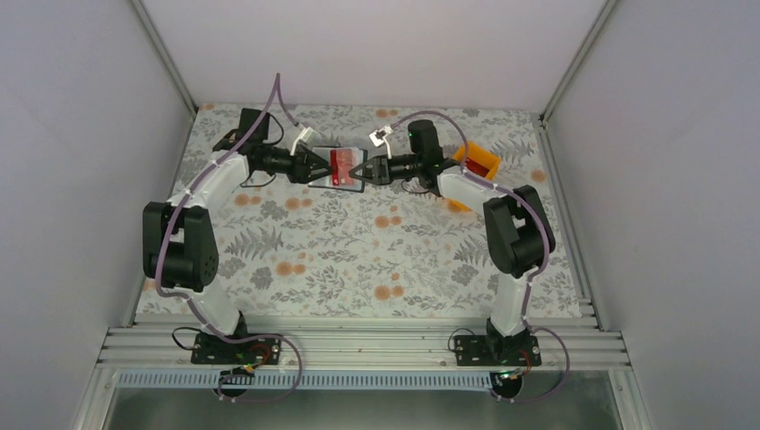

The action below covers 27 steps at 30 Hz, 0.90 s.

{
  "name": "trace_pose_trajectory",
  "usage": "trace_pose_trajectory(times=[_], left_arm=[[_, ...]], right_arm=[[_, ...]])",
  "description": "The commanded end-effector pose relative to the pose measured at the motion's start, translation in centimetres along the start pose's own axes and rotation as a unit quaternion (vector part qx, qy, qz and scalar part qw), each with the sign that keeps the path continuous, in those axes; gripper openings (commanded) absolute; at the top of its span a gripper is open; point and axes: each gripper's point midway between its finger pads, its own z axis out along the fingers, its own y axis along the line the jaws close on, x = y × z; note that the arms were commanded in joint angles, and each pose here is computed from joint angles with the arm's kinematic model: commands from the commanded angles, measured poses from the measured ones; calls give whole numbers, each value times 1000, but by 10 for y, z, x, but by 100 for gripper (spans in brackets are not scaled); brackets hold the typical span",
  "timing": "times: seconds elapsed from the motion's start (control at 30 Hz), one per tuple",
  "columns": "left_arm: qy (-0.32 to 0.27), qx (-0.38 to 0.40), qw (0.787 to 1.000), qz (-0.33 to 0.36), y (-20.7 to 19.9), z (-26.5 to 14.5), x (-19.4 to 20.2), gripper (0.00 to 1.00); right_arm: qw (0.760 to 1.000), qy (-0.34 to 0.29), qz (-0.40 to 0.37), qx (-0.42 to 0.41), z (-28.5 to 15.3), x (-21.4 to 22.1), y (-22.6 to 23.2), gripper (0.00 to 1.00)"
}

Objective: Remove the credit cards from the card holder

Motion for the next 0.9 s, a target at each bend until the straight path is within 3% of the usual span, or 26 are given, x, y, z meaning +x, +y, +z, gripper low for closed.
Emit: trace_pose_trajectory(times=[0.0,0.3,0.5,0.7,0.77,0.87], left_arm=[[-10,17,1000,6,-12,-5,-9,44],[-22,81,996,40,-54,3,-29,44],[-43,142,988,50,-80,-5,-42,43],[-38,171,982,73,-106,0,-51,18],[-37,172,982,68,-106,0,-52,4],[-34,159,985,65,-101,-2,-50,2]], right_arm=[[998,-11,-48,-33,-8,-11,35,5],[988,-13,-131,-80,-10,-18,85,4],[986,-10,-142,-83,-12,-16,90,5],[987,-13,-137,-78,-9,-20,88,4],[988,-13,-137,-77,-9,-21,88,4],[988,-11,-134,-69,-9,-19,85,4]])
